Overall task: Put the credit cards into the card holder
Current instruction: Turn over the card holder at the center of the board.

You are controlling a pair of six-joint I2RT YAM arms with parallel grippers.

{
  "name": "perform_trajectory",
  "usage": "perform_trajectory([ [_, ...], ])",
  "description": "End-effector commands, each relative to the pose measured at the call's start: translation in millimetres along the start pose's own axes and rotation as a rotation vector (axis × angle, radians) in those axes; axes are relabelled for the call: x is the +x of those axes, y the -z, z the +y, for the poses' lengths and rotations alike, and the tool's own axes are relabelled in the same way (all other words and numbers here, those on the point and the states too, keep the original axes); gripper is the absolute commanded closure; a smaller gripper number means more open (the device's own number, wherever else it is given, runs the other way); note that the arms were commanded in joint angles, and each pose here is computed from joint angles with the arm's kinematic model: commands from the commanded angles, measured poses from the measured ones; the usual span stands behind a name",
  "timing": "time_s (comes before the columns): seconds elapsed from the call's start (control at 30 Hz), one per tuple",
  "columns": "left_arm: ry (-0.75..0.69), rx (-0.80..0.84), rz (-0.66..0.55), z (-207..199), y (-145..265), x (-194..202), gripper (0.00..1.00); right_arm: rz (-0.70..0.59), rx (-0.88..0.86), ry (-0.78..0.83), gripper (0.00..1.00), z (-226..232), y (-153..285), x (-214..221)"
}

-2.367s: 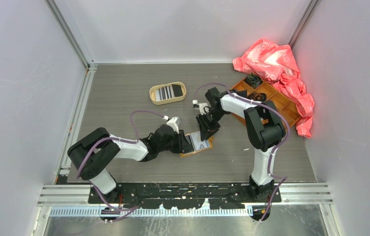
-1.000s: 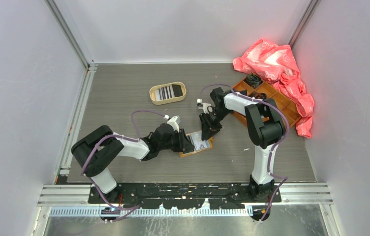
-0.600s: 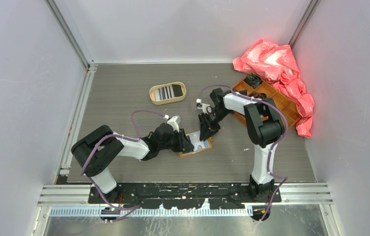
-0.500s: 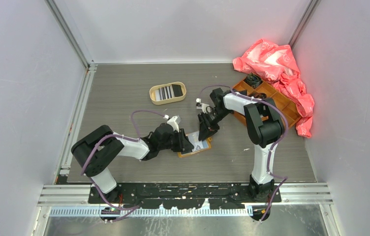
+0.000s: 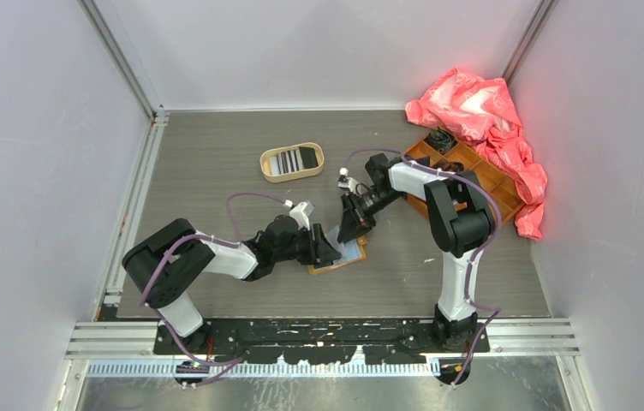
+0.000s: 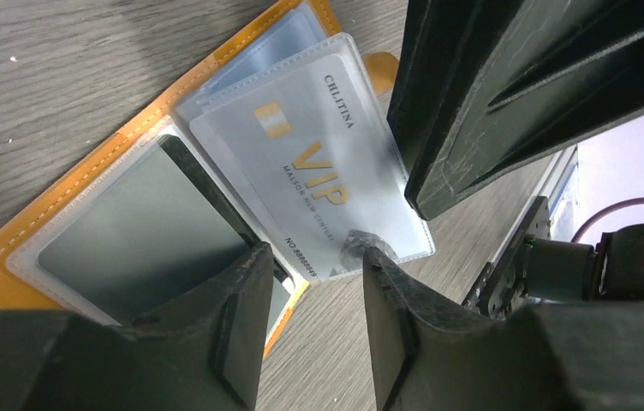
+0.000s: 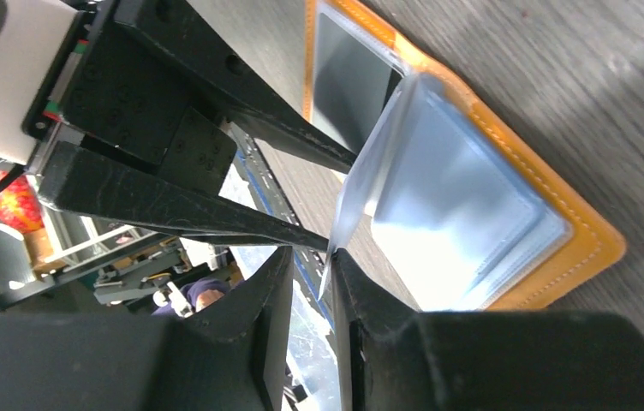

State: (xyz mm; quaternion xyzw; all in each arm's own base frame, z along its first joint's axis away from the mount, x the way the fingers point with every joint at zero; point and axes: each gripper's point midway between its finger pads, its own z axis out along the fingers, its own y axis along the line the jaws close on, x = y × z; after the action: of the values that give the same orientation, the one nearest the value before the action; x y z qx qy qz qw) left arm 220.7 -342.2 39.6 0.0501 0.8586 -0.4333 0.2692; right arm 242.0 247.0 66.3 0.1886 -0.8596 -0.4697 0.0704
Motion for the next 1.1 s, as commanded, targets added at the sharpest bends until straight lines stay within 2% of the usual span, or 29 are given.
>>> perform_trajectory([
  [0.0, -0.027, 0.082, -0.070, -17.5, 11.1, -14.6, 0.54, -0.021, -0.115, -0.023, 0.71, 18.6, -1.4, -6.0],
  [0.37, -0.050, 0.106, -0.102, -21.0, 31.3, -15.5, 0.49, -0.064, -0.266, -0.144, 0.70, 28.0, -14.1, -17.0],
  [0.63, -0.048, 0.145, -0.112, -29.7, 41.3, -16.2, 0.46, -0.064, -0.216, -0.127, 0.70, 26.3, -34.1, -19.5],
  [1.07, -0.052, -0.080, -0.136, 6.0, 98.3, -7.5, 0.47, 0.015, -0.176, -0.077, 0.65, 30.9, -61.6, -8.4],
])
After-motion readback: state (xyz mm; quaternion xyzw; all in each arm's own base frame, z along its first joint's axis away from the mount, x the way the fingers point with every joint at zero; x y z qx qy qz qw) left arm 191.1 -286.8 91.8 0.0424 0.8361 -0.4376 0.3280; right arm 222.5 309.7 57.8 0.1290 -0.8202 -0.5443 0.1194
